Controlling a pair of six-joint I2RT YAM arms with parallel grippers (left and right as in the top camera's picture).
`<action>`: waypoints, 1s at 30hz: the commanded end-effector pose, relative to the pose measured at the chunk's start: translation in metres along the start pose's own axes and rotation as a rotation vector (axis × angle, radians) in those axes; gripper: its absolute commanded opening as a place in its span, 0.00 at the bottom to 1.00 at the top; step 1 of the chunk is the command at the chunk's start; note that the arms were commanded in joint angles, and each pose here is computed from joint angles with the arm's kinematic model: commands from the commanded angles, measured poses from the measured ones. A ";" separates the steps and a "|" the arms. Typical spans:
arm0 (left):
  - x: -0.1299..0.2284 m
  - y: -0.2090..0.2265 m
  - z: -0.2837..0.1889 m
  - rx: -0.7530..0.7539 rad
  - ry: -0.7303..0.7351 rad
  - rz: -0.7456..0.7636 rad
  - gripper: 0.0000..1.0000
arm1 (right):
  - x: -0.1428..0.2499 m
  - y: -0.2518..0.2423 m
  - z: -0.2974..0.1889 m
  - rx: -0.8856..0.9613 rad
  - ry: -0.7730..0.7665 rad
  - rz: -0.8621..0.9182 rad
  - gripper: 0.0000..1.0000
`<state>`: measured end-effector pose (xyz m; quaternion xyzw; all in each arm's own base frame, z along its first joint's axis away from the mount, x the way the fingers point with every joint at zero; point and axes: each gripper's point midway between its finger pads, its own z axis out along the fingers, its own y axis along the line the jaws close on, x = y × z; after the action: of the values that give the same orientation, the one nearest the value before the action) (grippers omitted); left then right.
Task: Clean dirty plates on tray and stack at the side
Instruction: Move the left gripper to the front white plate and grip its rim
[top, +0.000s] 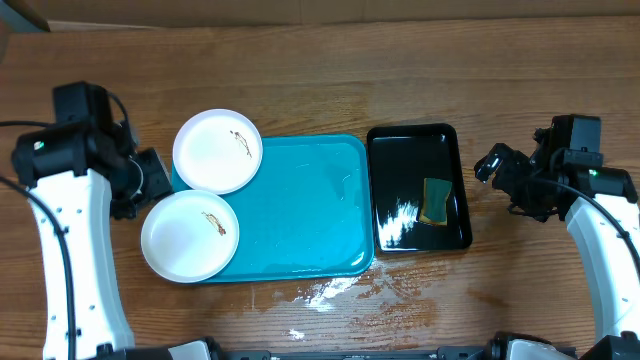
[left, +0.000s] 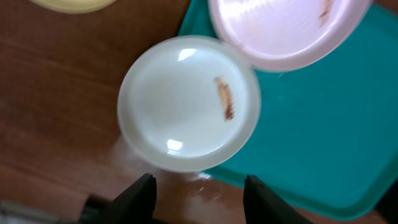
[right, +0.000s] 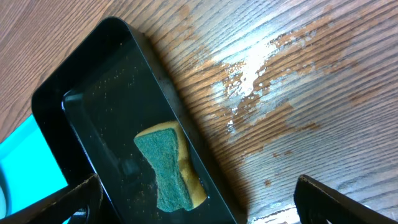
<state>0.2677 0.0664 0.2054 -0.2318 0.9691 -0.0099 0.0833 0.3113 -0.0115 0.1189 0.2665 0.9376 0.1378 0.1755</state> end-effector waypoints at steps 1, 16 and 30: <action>0.015 0.035 0.029 -0.176 0.122 -0.020 0.50 | -0.008 0.006 -0.008 -0.016 -0.031 -0.002 1.00; 0.025 0.099 0.130 -0.141 0.095 -0.238 0.43 | -0.003 0.002 -0.001 -0.012 -0.023 -0.003 1.00; 0.039 0.084 0.166 -0.047 0.086 -0.245 0.38 | -0.002 0.001 -0.001 -0.010 -0.019 -0.005 1.00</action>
<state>0.2225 0.1386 0.0368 -0.3623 0.9313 0.0168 0.0350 0.3149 -0.0120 0.1198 0.2651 0.9364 0.1389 0.1835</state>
